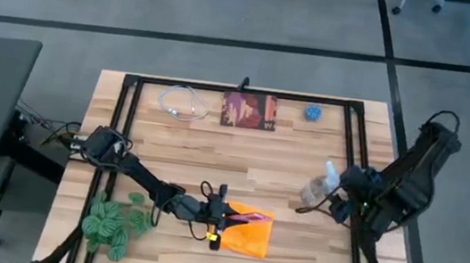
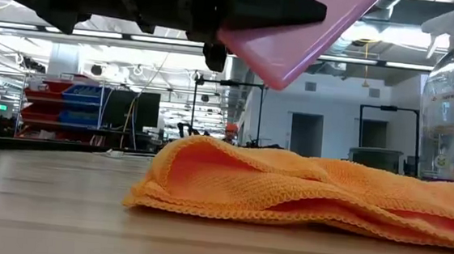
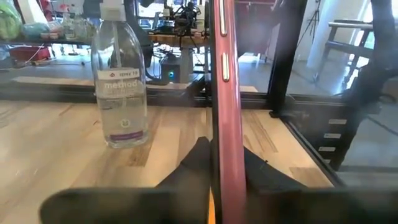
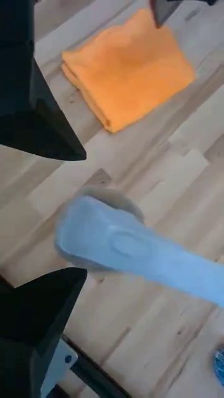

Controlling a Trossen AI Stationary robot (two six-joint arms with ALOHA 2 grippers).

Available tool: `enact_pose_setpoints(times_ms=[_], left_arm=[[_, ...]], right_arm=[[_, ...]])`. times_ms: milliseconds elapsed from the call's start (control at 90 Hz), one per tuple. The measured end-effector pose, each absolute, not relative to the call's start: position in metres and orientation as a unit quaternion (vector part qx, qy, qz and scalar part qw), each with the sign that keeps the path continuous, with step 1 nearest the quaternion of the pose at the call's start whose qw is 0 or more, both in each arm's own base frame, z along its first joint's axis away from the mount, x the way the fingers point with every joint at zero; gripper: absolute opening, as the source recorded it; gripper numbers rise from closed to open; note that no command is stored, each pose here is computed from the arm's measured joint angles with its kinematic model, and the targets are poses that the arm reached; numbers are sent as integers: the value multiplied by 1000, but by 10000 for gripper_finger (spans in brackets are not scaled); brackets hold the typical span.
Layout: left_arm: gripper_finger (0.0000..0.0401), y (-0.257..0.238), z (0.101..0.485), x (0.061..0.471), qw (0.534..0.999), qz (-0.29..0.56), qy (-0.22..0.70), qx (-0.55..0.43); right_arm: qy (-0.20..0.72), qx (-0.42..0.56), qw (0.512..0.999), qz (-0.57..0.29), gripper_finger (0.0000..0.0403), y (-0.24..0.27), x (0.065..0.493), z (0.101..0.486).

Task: Apply microfiber cloth
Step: Spray the back of the pink cellphone with the spray bottle

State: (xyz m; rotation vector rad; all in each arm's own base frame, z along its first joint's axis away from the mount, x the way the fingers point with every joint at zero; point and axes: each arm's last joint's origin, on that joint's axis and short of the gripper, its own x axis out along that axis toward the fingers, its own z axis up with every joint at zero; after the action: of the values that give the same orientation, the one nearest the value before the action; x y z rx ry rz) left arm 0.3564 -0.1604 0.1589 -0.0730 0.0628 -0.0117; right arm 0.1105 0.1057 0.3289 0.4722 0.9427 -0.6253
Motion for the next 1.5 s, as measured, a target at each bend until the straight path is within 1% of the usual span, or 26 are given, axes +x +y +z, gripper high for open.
enact_pose_setpoints(times_ms=[233,411,500,556,600,644,722,744,800,867,978,1189,1289,1444,1500], left_arm=[[10,-162,159,356,999,-17,32,-36],[10,-162,159,356,999,-17,32,-36],[10,-162,159,356,999,-17,32,-36],[10,-162,159,356,999,-17,31,-37],[10,-162,159,356,999,-16,31,-40],[9,-162,159,356,999,-15,31,-41],[5,-169,157,355,999,-14,28,-38],[5,-171,157,354,999,-15,31,-36],[5,-177,155,354,998,-18,50,-41],[4,-181,150,355,994,-16,99,-50],[3,-176,138,357,984,17,174,-46],[2,-142,128,364,973,55,207,-88],[2,-127,122,366,965,77,235,-88],[2,-114,119,368,960,96,250,-86],[2,-111,118,366,956,119,255,-78]], right_arm=[[457,174,806,-334,283,91,121,312],[443,130,815,-349,283,87,129,308],[446,129,813,-353,273,87,131,307],[448,129,812,-351,254,88,131,306],[448,129,814,-347,228,89,131,306],[447,129,816,-342,195,91,130,306],[442,133,825,-327,126,95,130,307],[441,130,829,-319,113,97,130,307],[436,127,838,-302,116,101,129,307],[429,136,848,-280,116,108,130,307],[410,152,862,-256,116,115,133,308],[398,151,870,-249,116,120,134,308],[399,140,870,-252,116,123,136,304],[399,125,871,-259,116,129,141,300],[399,120,871,-260,116,131,142,298]])
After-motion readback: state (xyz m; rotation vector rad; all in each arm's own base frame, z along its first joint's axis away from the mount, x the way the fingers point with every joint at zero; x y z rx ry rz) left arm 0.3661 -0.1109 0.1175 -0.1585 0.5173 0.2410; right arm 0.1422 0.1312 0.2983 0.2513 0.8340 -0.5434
